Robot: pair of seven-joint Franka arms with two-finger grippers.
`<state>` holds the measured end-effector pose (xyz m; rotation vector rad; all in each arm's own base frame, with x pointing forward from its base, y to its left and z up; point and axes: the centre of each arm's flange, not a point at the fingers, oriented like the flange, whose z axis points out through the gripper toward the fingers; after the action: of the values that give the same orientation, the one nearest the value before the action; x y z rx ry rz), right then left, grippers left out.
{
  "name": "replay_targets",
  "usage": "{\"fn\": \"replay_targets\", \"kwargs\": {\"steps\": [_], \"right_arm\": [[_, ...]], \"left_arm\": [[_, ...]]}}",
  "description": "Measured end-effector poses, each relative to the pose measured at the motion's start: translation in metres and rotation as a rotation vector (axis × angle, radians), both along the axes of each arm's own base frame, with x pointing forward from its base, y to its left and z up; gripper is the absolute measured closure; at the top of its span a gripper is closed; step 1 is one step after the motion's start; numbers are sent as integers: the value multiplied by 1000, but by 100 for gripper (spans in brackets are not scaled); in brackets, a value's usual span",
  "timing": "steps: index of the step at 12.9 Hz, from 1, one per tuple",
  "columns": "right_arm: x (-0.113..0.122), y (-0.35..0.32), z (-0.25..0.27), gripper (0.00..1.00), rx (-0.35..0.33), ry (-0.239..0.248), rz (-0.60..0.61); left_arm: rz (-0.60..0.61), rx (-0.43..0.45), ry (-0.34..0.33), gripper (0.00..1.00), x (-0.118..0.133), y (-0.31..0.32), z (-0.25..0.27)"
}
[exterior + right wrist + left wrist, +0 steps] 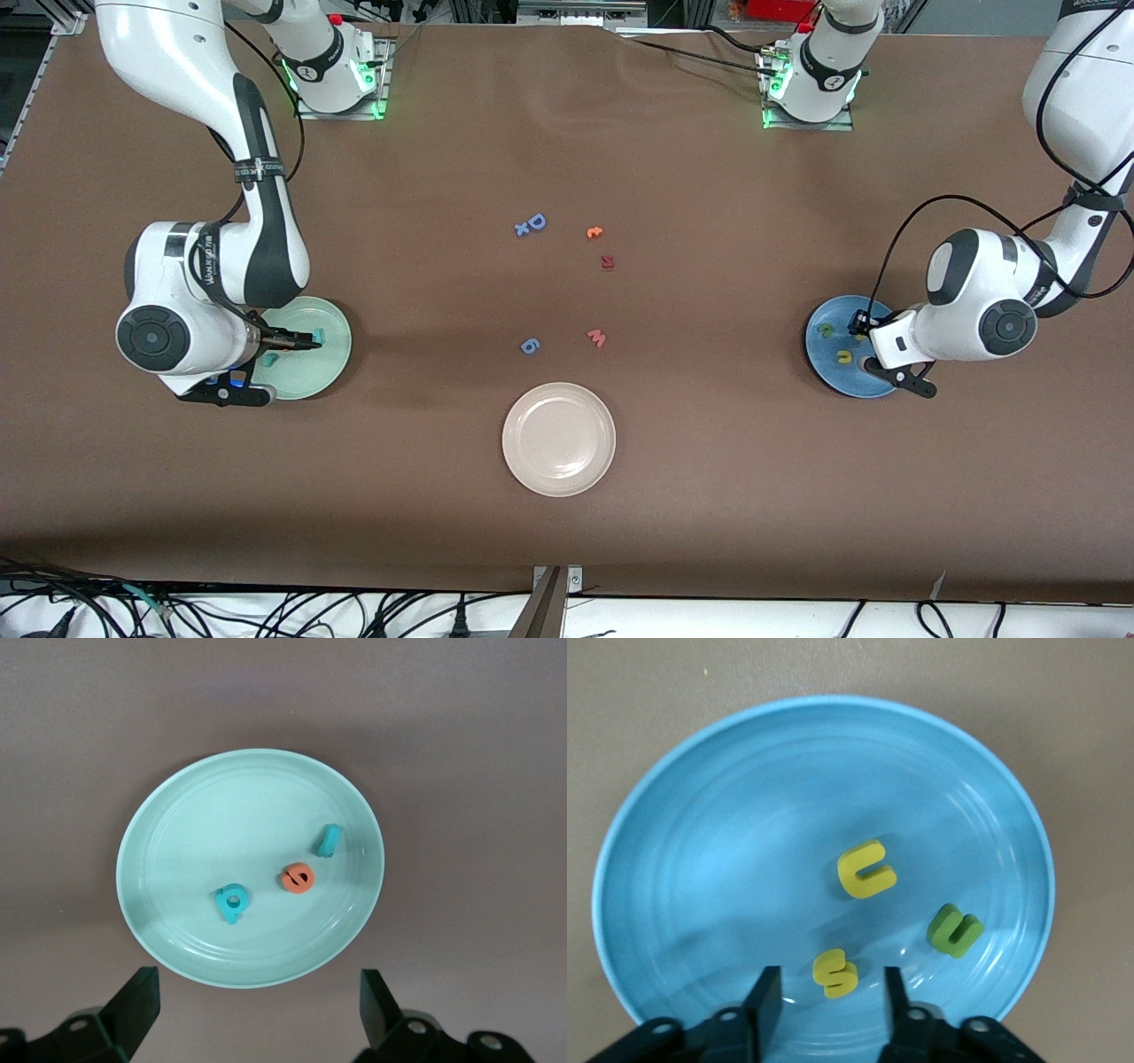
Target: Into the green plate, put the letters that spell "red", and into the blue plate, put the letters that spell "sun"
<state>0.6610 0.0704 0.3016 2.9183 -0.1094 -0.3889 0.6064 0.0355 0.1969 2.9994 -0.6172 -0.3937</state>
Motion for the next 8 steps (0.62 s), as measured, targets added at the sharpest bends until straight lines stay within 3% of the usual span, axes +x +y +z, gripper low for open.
{"fn": "replay_targets", "kwargs": {"steps": [3,4,8], "right_arm": [[0,-2,0,0,0,1,-3],[0,-2,0,0,0,1,-3],[0,-3,1,0,0,-1,-5]], "left_arm": [[-12,24,-9,4,14,-6,42],[-26,41,-12,0,19,-14,72],[-55,134,-21,0,16,-64,214]]}}
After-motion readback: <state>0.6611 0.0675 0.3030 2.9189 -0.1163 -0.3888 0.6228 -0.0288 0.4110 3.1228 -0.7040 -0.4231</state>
